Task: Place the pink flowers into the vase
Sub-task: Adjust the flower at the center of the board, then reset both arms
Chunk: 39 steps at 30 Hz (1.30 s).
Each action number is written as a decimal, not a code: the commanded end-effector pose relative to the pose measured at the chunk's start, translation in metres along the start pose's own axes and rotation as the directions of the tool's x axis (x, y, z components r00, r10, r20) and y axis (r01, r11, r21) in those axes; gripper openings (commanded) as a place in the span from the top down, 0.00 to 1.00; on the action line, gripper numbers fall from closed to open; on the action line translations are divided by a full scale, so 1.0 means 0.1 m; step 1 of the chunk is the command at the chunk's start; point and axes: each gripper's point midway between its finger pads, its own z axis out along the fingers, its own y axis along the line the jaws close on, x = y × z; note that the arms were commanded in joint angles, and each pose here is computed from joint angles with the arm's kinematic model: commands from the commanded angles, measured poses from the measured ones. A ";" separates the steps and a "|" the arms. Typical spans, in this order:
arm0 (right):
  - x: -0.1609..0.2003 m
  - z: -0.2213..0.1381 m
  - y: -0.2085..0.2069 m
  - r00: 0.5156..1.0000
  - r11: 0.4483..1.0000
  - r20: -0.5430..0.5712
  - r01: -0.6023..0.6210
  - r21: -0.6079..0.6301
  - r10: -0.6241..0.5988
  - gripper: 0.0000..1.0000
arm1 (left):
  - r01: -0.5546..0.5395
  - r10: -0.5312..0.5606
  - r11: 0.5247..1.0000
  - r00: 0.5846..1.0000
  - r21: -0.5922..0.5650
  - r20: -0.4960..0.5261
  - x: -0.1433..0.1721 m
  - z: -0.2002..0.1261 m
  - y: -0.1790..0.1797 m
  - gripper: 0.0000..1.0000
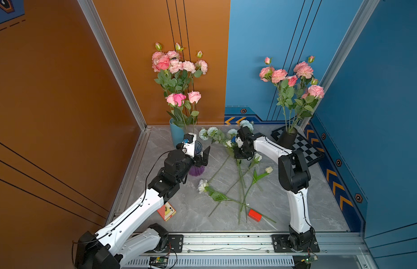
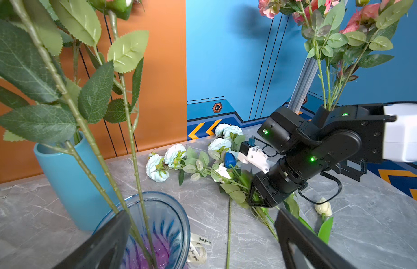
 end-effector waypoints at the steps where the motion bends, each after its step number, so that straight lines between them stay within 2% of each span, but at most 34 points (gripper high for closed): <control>1: -0.21 -0.39 -0.04 0.997 1.000 0.082 -0.011 -0.026 0.013 0.58 | 0.008 -0.008 1.000 1.000 0.000 0.026 -0.06 -0.05 0.03 0.01; 3: -0.22 -0.47 -0.08 0.996 0.999 0.092 -0.017 -0.033 0.020 0.55 | 0.003 -0.002 1.000 0.999 -0.015 0.036 -0.09 -0.07 0.07 0.01; 4: -0.26 -0.64 -0.05 0.992 0.999 0.122 -0.009 -0.044 0.014 0.53 | 0.002 -0.001 1.000 0.999 -0.024 0.043 -0.12 -0.08 0.09 0.01; 8: -0.26 -0.95 -0.11 0.985 0.999 0.174 0.000 -0.035 0.006 0.36 | -0.010 0.016 0.997 0.996 -0.071 0.082 -0.24 -0.18 0.20 0.01; 13: -0.20 -1.38 -0.27 0.968 1.000 0.249 -0.004 0.004 0.003 0.14 | -0.054 0.086 0.979 0.983 -0.195 0.161 -0.50 -0.45 0.42 0.01; 16: -0.15 -1.64 -0.39 0.952 0.999 0.307 -0.009 0.051 -0.007 0.05 | -0.068 0.141 0.937 0.971 -0.344 0.192 -0.60 -0.68 0.70 0.01; 19: -0.09 -1.90 -0.56 0.918 0.993 0.397 -0.052 0.109 0.005 0.00 | -0.033 0.157 0.890 0.958 -0.454 0.239 -0.68 -0.95 0.96 0.01; 21: -0.05 -2.07 -0.73 0.881 0.982 0.472 -0.107 0.156 0.021 0.00 | 0.018 0.152 0.826 0.956 -0.563 0.253 -0.67 -1.11 1.22 0.01; 24: 0.06 -2.23 -1.05 0.824 0.948 0.567 -0.193 0.255 0.015 0.00 | 0.107 0.106 0.667 0.966 -0.738 0.236 -0.50 -1.34 1.66 0.02; 25: 0.12 -2.26 -1.17 0.804 0.930 0.594 -0.224 0.291 0.008 0.00 | 0.126 0.087 0.624 0.970 -0.771 0.229 -0.42 -1.40 1.77 0.01; 27: 0.24 -2.32 -1.35 0.771 0.899 0.637 -0.274 0.342 -0.007 0.00 | 0.145 0.062 0.569 0.974 -0.810 0.219 -0.28 -1.46 1.93 0.01; 32: 0.58 -2.44 -1.53 0.659 0.865 0.742 -0.293 0.406 -0.125 0.00 | 0.151 -0.044 0.379 0.988 -0.913 0.146 0.25 -1.63 2.31 0.01; 35: 0.81 -2.51 -1.67 0.610 0.818 0.762 -0.312 0.483 -0.217 0.00 | 0.135 -0.134 0.307 0.986 -0.942 0.097 0.61 -1.67 2.47 0.01; 37: 0.94 -2.52 -1.81 0.608 0.772 0.756 -0.351 0.529 -0.241 0.00 | 0.110 -0.147 0.297 0.987 -0.949 0.069 0.78 -1.65 2.51 0.01; 39: 1.02 -2.48 -1.93 0.632 0.740 0.739 -0.379 0.556 -0.233 0.00 | 0.102 -0.136 0.271 0.988 -0.957 0.067 0.89 -1.66 2.52 0.01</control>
